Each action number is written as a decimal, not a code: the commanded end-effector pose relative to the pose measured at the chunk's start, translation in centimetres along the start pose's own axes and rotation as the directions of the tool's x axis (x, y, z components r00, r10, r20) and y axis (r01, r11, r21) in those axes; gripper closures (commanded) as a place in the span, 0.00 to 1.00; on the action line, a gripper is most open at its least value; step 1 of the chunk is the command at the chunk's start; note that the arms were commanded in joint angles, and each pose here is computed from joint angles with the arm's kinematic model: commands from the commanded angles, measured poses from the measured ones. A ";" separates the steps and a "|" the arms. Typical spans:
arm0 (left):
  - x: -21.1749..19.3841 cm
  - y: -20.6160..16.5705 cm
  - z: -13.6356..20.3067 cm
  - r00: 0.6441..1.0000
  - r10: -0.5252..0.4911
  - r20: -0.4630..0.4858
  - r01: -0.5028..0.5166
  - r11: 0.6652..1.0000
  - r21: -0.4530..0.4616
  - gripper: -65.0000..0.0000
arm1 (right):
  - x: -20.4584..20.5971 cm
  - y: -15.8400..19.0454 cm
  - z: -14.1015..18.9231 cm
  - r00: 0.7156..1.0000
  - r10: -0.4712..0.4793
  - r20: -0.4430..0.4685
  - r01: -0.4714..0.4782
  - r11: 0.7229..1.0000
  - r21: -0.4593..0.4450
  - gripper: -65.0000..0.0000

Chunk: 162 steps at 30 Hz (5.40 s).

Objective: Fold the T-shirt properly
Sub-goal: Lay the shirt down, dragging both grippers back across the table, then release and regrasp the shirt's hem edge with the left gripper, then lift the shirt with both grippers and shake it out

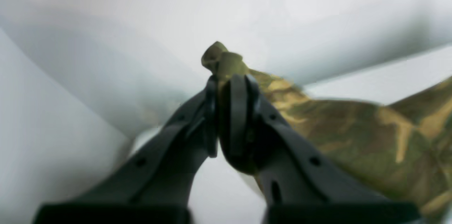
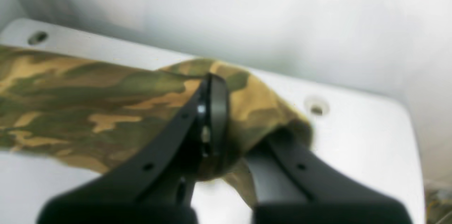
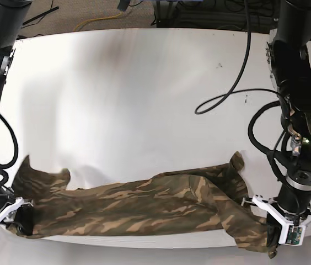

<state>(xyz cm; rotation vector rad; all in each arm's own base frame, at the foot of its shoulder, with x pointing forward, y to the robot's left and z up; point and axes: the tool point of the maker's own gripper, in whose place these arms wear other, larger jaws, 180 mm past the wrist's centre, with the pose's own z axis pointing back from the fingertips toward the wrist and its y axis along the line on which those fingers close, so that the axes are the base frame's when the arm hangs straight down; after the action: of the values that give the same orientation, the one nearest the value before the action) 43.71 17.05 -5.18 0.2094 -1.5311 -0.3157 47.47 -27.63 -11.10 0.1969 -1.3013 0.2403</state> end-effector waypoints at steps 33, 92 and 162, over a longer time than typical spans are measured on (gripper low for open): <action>-27.0 -18.8 19.0 0.757 0.091 -0.647 -0.344 0.897 -0.277 1.00 | -23.9 -0.5 10.4 0.888 -0.380 -0.259 0.339 0.922 -0.188 1.00; -30.6 -3.7 0.1 0.663 0.450 -0.598 -0.530 0.847 0.049 0.22 | -26.5 2.3 10.0 0.847 -0.462 -0.263 0.426 0.886 -0.184 1.00; 3.8 11.2 0.4 0.995 0.028 0.094 -0.040 0.991 0.125 1.00 | 8.1 -2.6 0.4 0.980 -0.077 0.184 0.079 0.997 -0.006 1.00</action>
<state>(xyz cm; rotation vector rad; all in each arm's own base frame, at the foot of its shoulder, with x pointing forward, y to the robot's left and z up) 44.65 25.99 -1.79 0.2413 -1.5434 -0.2110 49.25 -28.54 -9.02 0.2912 -1.3540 0.1415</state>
